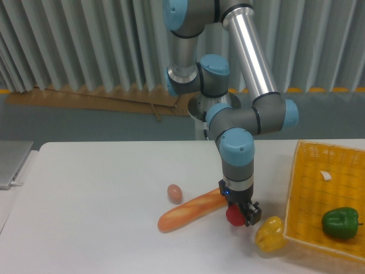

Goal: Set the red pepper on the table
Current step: 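Lower the red pepper onto the table beside the bread loaf, then open the gripper to release the pepper and raise it away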

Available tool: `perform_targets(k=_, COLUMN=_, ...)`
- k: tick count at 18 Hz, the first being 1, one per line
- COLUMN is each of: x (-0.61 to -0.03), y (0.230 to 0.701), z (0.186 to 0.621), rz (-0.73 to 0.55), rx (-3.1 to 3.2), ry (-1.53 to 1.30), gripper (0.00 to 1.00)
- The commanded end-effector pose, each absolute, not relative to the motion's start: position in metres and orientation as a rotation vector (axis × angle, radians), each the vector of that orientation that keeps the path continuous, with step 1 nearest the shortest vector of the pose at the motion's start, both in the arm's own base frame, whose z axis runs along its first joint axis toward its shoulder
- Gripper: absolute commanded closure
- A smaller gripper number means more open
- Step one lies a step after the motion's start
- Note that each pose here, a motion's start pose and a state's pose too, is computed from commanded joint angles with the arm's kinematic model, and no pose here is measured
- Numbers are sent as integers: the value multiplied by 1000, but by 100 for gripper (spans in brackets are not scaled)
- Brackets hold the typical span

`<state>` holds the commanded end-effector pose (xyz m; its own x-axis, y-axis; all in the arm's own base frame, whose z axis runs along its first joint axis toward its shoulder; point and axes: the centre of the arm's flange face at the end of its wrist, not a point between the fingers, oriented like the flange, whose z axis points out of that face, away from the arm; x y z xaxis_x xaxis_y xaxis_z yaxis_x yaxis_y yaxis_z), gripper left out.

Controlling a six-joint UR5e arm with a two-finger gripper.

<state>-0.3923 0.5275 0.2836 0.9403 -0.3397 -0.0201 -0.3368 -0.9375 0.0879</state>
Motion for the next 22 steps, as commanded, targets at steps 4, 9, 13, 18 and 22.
perform_targets(k=4, x=-392, y=527, z=284, rz=-55, rx=3013, ry=-517, gripper=0)
perform_targets(k=9, x=-390, y=528, z=286, rz=-69, rx=3018, ry=-517, gripper=0)
perform_targets(k=13, x=-388, y=529, z=289, rz=-78, rx=3023, ry=-522, gripper=0)
perform_targets(k=18, x=-383, y=524, z=317, rz=-126, rx=3036, ry=-534, gripper=0)
perform_targets(k=22, x=-372, y=515, z=349, rz=-144, rx=3038, ry=-545, gripper=0)
